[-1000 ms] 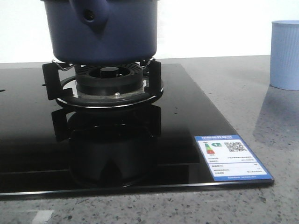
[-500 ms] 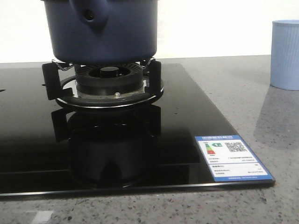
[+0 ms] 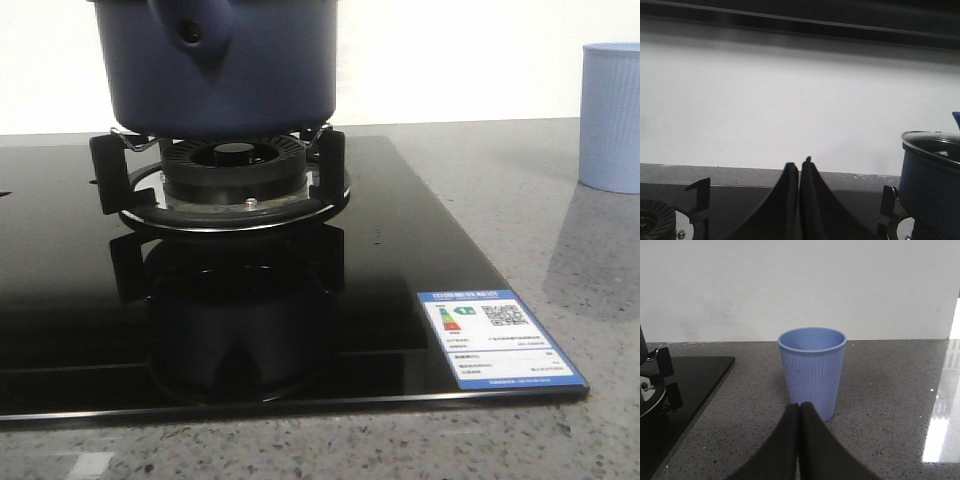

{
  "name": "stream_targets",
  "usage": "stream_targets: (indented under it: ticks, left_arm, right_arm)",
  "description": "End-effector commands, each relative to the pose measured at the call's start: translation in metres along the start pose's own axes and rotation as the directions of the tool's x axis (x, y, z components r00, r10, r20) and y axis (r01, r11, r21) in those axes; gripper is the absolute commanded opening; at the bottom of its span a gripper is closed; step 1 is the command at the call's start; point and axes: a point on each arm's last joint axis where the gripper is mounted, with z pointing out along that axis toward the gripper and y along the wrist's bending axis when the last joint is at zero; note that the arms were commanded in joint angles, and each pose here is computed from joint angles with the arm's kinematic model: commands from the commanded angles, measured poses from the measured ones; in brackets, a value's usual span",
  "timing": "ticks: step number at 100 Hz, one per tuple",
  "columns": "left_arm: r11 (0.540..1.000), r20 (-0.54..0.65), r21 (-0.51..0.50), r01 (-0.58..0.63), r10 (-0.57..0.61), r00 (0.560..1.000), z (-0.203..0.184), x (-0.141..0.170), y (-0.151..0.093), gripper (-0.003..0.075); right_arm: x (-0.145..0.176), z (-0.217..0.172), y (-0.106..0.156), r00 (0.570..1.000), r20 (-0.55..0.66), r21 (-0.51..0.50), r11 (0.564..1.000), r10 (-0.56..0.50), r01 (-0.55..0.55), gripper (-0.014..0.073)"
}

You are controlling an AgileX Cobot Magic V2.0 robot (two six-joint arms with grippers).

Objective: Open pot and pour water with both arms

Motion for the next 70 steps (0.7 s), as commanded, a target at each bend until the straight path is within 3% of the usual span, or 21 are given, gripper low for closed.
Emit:
stream_targets:
  ticks: [1, 40, 45, 54, 70]
  left_arm:
    - [0.999, 0.088, -0.032, 0.009, -0.006, 0.996, 0.001, -0.015, 0.002, -0.0020]
    - [0.999, 0.088, -0.034, 0.008, -0.005, 0.996, 0.001, -0.014, 0.002, -0.0020]
    - [0.999, 0.078, -0.028, -0.046, 0.048, 0.996, 0.001, -0.011, 0.002, -0.0020]
    - [0.989, 0.003, 0.020, -0.145, 0.145, 0.989, 0.001, 0.002, -0.002, -0.0020]
    - [0.994, -0.074, -0.003, -0.111, 0.111, 0.991, -0.007, 0.037, 0.004, -0.0020]
  right_arm:
    - [-0.009, 0.000, -0.001, 1.000, 0.028, 0.008, 1.000, 0.001, -0.001, -0.0059]
    - [-0.009, 0.000, -0.001, 1.000, 0.028, 0.008, 1.000, 0.001, -0.001, -0.0059]
    - [-0.009, 0.000, -0.001, 1.000, 0.028, 0.008, 1.000, 0.001, -0.001, -0.0059]
    - [-0.009, 0.000, -0.001, 1.000, 0.028, 0.008, 1.000, 0.001, -0.001, -0.0059]
    - [-0.009, 0.000, -0.001, 1.000, 0.028, 0.008, 1.000, 0.001, -0.001, -0.0059]
